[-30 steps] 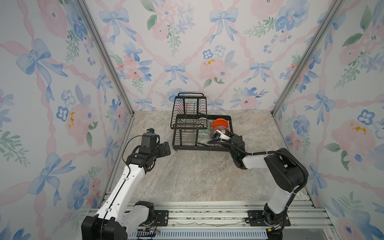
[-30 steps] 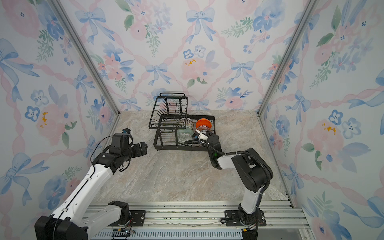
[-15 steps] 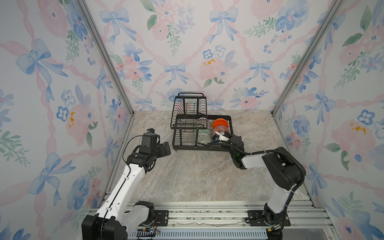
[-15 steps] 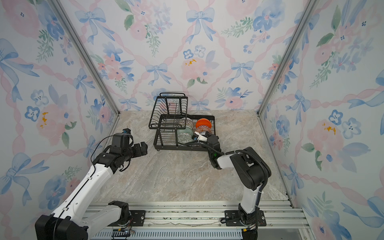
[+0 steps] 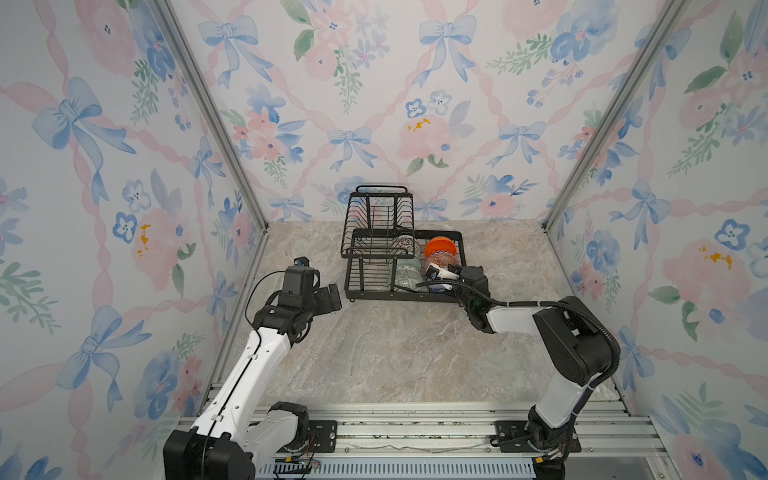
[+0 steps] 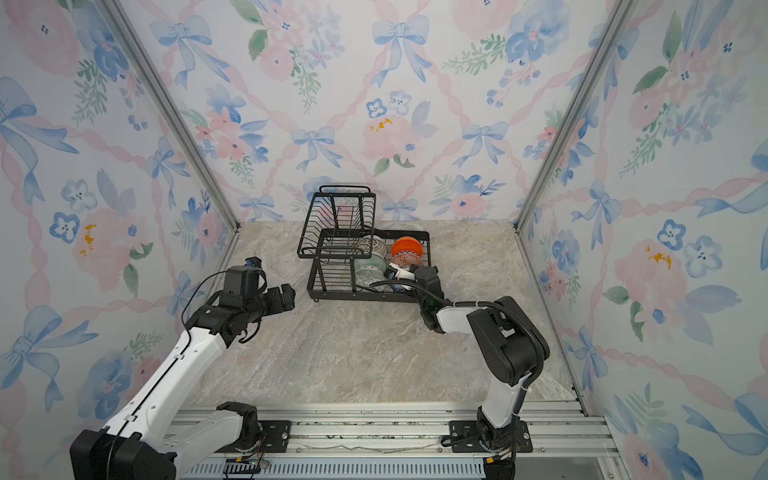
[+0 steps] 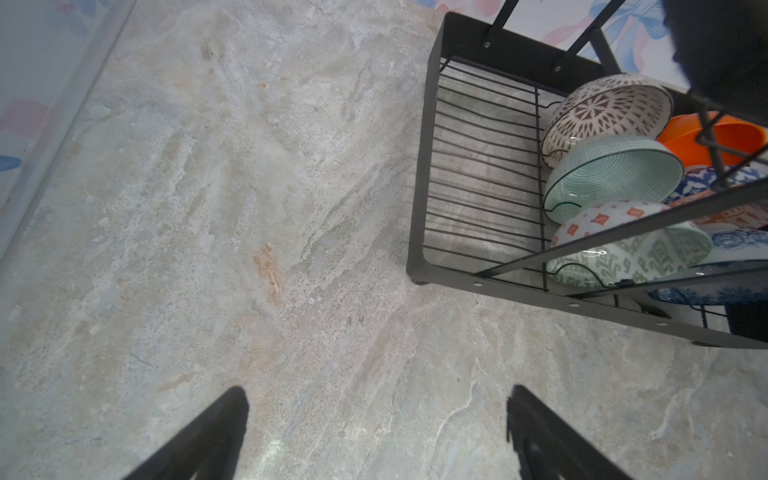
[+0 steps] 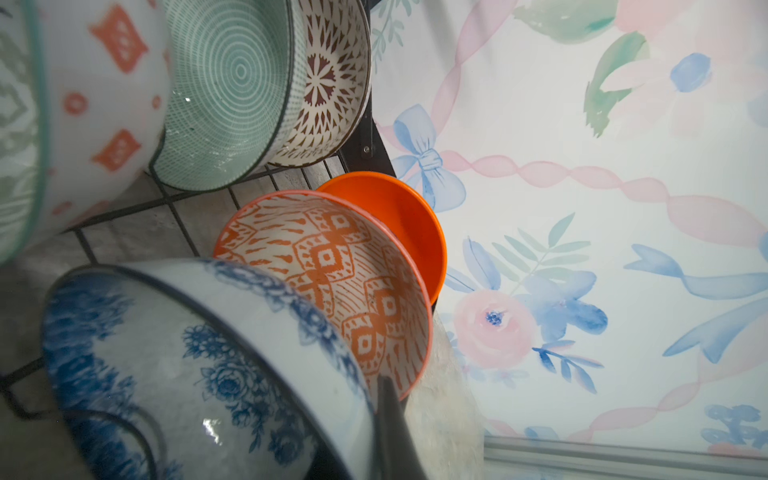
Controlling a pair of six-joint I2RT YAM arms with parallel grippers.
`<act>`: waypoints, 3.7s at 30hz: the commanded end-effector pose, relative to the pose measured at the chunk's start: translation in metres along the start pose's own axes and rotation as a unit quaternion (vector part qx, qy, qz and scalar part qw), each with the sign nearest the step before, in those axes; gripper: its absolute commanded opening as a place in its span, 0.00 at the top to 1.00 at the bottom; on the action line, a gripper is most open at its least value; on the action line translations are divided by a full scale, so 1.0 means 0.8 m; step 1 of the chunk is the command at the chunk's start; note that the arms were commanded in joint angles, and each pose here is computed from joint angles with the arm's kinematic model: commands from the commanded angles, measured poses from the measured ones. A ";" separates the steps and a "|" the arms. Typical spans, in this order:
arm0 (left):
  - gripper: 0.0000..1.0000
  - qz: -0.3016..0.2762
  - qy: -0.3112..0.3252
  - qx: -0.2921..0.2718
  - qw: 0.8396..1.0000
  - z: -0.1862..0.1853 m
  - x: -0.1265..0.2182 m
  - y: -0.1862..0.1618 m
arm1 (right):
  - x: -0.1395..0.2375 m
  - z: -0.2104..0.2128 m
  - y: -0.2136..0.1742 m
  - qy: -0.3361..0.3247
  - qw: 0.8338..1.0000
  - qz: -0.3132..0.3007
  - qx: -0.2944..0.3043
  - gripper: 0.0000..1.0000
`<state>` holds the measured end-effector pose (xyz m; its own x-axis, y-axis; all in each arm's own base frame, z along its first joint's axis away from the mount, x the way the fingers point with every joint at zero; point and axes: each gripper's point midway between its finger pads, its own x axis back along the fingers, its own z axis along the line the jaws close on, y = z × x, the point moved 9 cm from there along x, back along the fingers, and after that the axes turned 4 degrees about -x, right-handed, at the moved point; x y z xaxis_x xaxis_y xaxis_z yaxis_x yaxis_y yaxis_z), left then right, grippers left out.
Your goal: Load the bowls into the dish rack
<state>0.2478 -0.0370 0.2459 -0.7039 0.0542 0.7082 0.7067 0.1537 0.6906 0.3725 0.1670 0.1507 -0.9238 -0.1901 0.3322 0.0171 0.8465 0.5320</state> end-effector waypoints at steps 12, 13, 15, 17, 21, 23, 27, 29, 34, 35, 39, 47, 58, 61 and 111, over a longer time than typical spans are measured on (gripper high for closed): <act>0.02 0.001 0.003 0.007 1.000 0.004 0.000 -0.003 | -0.005 -0.009 0.001 0.054 0.997 0.013 -0.047 1.00; 0.02 -0.001 0.004 0.007 1.000 0.004 0.001 -0.002 | -0.006 -0.010 0.001 0.056 0.997 0.013 -0.053 1.00; 0.02 -0.002 0.004 0.007 1.000 0.004 0.001 -0.002 | -0.007 -0.012 0.001 0.065 0.996 0.015 -0.064 1.00; 0.02 -0.001 0.005 0.007 1.000 0.005 0.000 -0.002 | -0.009 -0.013 0.001 0.076 0.995 0.019 -0.068 1.00; 0.02 0.000 0.006 0.008 1.000 0.005 0.000 -0.005 | -0.010 -0.013 -0.001 0.079 0.994 0.026 -0.067 1.00; 0.02 -0.001 0.008 0.009 1.000 0.007 0.001 -0.006 | -0.010 -0.014 -0.003 0.077 0.994 0.028 -0.067 0.96; 0.02 0.001 0.008 0.011 1.000 0.008 0.000 -0.008 | -0.009 -0.015 -0.003 0.075 0.994 0.030 -0.070 0.86; 0.02 0.002 0.008 0.011 1.000 0.007 0.000 -0.008 | -0.009 -0.015 -0.004 0.074 0.994 0.030 -0.072 0.80; 0.02 0.001 0.008 0.010 1.000 0.007 0.000 -0.008 | -0.010 -0.016 -0.001 0.074 0.994 0.033 -0.073 0.73; 0.02 0.001 0.008 0.010 1.000 0.008 0.000 -0.008 | -0.010 -0.016 -0.001 0.073 0.994 0.033 -0.072 0.72; 0.02 0.002 0.007 0.011 1.000 0.008 0.000 -0.008 | -0.007 -0.017 0.001 0.073 0.994 0.030 -0.070 0.64; 0.02 0.003 0.008 0.012 1.000 0.008 -0.002 -0.009 | 0.007 -0.030 0.005 0.090 0.991 0.021 -0.097 0.07; 0.02 0.000 0.009 0.011 1.000 0.008 -0.001 -0.007 | 0.034 -0.045 0.011 0.116 0.987 0.002 -0.111 0.03; 0.02 -0.003 0.008 0.009 1.000 0.008 0.000 -0.005 | 0.043 -0.048 0.014 0.127 0.985 0.001 -0.119 0.03; 0.02 -0.312 0.175 -0.064 0.932 0.093 -0.070 -0.085 | 0.131 -0.066 -0.174 -0.207 0.833 0.056 -0.510 0.03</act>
<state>0.2261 0.0221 0.1360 -0.8996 -0.3604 0.2467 0.2794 -0.0408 0.9593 0.2807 0.0062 0.1435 -0.9214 0.2182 0.3216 0.3270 -0.0120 0.9450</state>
